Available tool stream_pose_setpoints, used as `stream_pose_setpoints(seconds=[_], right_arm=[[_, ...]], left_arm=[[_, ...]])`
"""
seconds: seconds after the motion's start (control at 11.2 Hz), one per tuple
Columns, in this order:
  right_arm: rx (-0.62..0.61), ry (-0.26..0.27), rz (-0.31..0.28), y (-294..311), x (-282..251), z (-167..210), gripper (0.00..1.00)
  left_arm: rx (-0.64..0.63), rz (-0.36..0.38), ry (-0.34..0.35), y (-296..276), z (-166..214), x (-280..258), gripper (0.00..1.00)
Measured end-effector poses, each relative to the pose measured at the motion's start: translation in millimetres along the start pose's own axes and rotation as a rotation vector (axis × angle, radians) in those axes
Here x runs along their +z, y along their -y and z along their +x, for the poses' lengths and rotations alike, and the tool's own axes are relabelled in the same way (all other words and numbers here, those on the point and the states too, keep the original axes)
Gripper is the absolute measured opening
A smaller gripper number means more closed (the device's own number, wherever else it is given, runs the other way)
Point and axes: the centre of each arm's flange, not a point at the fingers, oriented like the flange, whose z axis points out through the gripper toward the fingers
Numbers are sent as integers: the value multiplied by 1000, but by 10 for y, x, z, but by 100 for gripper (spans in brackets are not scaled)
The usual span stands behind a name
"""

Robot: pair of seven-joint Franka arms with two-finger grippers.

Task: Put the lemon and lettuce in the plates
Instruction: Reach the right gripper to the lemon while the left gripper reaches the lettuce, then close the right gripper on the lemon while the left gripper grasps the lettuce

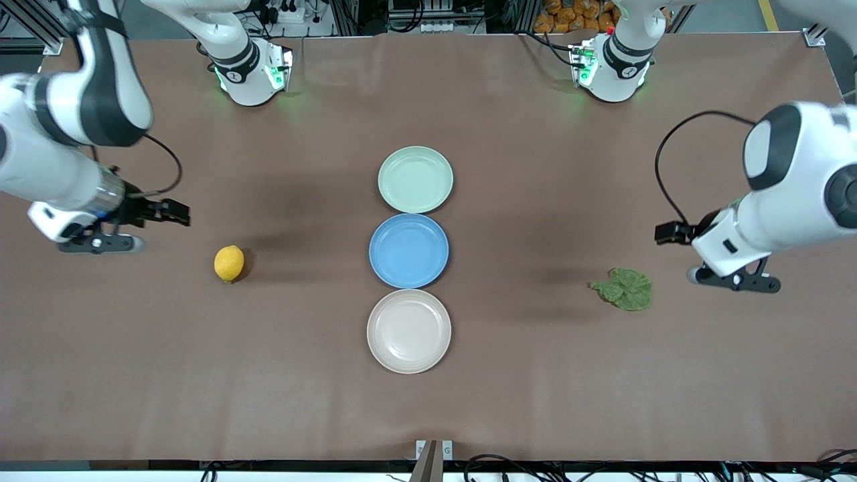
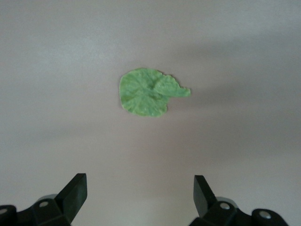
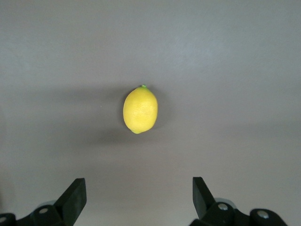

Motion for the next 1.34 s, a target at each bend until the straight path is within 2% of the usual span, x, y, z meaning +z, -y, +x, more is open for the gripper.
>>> stream_pose_setpoints(seconds=[0.18, 0.27, 0.45, 0.72, 0.8, 0.98, 1.07, 1.34], right_arm=[[41, 26, 0, 195, 378, -2, 100], [48, 32, 2, 240, 535, 22, 100], [63, 6, 10, 230, 874, 86, 100], [130, -21, 22, 211, 1375, 154, 100], [144, -21, 25, 213, 1518, 184, 100], [146, -20, 29, 243, 1734, 219, 100], [143, -28, 30, 253, 1794, 237, 100], [109, -53, -1, 229, 1904, 275, 100]], left_arm=[[8, -9, 5, 34, 112, 396, 100], [13, -11, -16, 10, 144, 663, 100], [28, -16, -46, -87, 134, 1156, 100], [34, -21, -67, -185, 157, 1419, 100], [38, -2, -76, -206, 184, 1501, 100], [47, 66, -80, -245, 244, 1766, 100], [51, 78, -81, -260, 277, 1921, 100], [37, 64, -88, -279, 333, 2180, 100]])
